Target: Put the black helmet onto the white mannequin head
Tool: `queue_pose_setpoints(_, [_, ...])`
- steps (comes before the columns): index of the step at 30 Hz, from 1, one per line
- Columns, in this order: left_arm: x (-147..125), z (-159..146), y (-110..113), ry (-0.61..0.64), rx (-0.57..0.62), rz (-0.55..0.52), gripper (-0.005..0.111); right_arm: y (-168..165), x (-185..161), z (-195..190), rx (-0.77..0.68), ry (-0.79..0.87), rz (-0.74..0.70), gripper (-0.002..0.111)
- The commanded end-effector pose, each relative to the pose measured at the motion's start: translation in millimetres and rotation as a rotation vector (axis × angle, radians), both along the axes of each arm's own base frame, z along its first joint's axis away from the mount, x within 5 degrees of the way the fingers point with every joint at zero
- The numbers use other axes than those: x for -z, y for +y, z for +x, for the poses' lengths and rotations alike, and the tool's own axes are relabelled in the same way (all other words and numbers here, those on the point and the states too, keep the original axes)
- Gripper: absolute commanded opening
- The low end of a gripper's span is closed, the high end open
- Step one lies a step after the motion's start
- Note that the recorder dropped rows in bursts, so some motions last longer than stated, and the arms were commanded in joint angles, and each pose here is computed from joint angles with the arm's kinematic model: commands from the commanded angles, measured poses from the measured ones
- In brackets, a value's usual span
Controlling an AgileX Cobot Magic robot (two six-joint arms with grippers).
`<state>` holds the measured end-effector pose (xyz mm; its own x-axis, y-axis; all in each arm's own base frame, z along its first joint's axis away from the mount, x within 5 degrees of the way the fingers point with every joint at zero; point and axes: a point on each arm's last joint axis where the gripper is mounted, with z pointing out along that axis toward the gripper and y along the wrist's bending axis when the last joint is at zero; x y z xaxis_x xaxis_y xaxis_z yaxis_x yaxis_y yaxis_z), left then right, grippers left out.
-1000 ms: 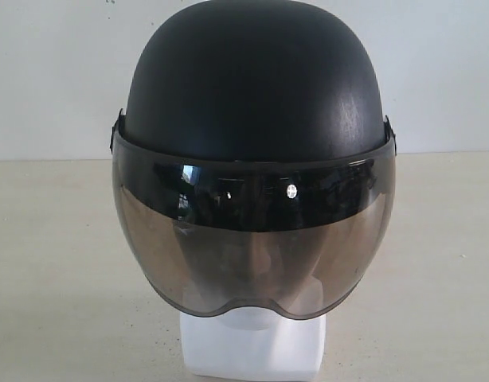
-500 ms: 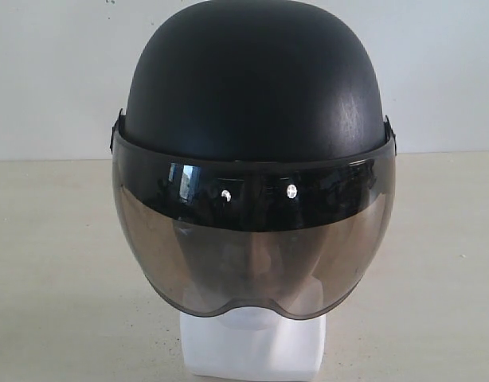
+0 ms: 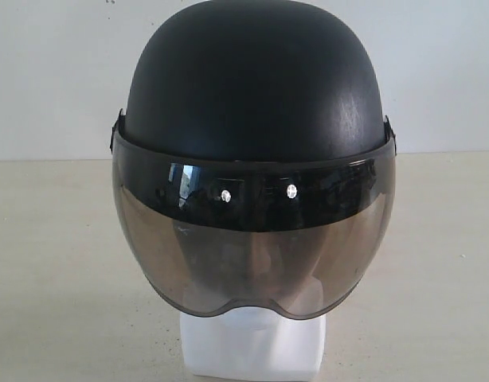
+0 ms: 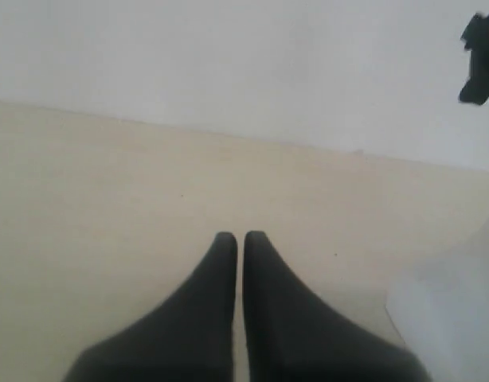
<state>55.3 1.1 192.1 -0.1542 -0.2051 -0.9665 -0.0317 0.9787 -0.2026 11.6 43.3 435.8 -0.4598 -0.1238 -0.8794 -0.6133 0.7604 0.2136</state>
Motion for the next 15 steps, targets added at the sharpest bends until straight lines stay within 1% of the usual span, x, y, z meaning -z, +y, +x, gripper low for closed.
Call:
queue_pose_setpoints(1, [5.6,-0.8,1.2,0.049,-0.008,0.031,0.004,-0.2,0.3,-1.1,0.004,-0.002,0.007,0.000])
queue_pose_setpoints(7, [4.3,-0.6,3.6,0.038,-0.013,0.151,0.004,-0.2,0.3,-1.1,0.004,-0.002,0.007,0.000])
queue_pose_setpoints(12, [4.3,-0.6,3.6,0.038,-0.013,0.151,0.004,-0.2,0.3,-1.1,0.004,-0.002,0.007,0.000])
queue_pose_setpoints(15, [4.3,-1.0,7.0,0.042,-0.076,0.150,0.004,-0.2,0.3,-1.1,0.004,-0.002,0.007,0.000])
